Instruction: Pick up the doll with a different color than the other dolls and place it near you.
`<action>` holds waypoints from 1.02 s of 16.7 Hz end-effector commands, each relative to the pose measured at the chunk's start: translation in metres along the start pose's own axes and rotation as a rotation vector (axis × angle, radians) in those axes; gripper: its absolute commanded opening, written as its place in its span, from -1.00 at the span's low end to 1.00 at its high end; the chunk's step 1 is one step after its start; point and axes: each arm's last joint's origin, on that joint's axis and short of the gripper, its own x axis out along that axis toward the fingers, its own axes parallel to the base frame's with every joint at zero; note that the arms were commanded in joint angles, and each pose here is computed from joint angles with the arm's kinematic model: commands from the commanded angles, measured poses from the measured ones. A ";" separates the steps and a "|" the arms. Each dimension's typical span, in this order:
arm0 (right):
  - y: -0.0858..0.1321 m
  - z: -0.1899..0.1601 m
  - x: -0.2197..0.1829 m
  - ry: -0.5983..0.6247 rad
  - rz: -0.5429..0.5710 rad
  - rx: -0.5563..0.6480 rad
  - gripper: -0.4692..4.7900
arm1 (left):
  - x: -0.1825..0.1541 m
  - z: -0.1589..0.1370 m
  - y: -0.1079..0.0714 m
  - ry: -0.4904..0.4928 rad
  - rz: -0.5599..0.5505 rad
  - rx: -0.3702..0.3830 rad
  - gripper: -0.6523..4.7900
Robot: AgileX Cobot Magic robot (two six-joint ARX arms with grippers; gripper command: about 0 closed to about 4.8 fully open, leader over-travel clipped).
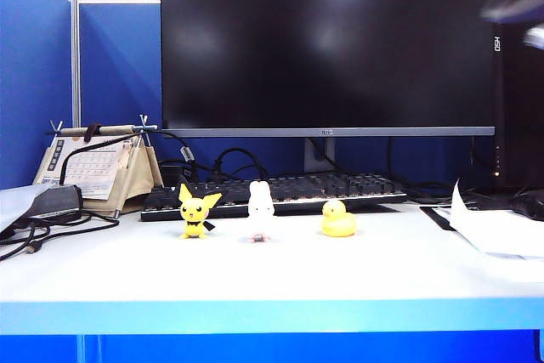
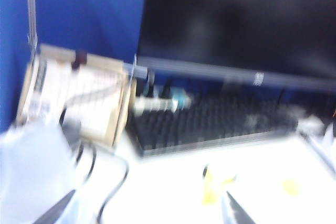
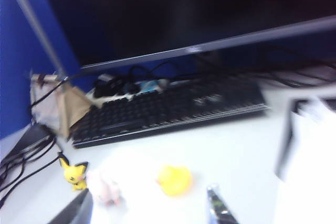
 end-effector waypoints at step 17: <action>0.076 -0.086 0.184 0.473 0.193 -0.065 0.48 | -0.004 -0.055 0.010 0.349 0.131 -0.137 0.52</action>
